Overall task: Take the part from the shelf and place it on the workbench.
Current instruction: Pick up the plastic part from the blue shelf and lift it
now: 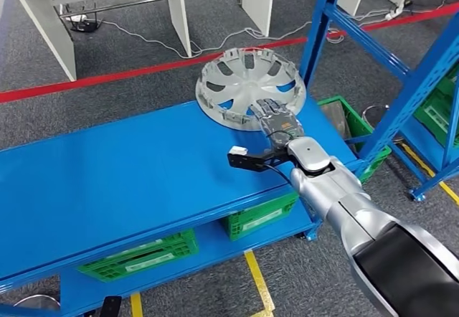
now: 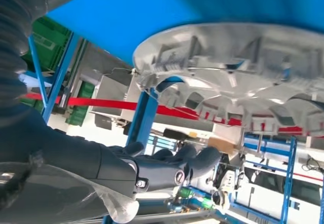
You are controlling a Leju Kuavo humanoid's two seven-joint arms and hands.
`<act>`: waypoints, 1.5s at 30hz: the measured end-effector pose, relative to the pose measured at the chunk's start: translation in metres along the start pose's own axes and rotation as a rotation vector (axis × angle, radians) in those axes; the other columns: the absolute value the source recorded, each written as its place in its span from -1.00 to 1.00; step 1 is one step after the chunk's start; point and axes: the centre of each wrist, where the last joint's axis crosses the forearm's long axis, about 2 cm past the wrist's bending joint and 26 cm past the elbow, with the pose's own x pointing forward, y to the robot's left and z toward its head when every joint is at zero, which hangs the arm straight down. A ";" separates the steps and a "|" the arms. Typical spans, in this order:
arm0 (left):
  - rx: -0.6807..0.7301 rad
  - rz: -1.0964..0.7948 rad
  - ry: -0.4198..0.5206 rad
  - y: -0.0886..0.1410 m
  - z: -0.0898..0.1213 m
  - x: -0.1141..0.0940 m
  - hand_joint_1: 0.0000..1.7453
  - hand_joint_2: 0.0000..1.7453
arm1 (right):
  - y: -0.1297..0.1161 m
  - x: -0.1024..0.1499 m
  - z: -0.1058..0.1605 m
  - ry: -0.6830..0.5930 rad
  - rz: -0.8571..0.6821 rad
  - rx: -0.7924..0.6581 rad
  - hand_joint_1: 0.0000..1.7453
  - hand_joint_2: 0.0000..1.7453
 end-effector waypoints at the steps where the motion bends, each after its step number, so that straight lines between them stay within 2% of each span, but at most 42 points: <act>1: -0.001 0.001 -0.001 0.000 0.000 0.000 -1.00 -1.00 | -0.001 0.001 -0.001 -0.002 0.001 -0.001 -1.00 1.00; 22: -0.010 0.006 -0.003 0.001 0.000 -0.001 -1.00 -1.00 | -0.012 0.008 -0.006 -0.018 -0.001 -0.019 -1.00 1.00; 45: 0.044 0.001 0.033 0.001 0.001 -0.002 -1.00 -1.00 | 0.002 0.013 0.000 -0.018 -0.013 0.021 -1.00 1.00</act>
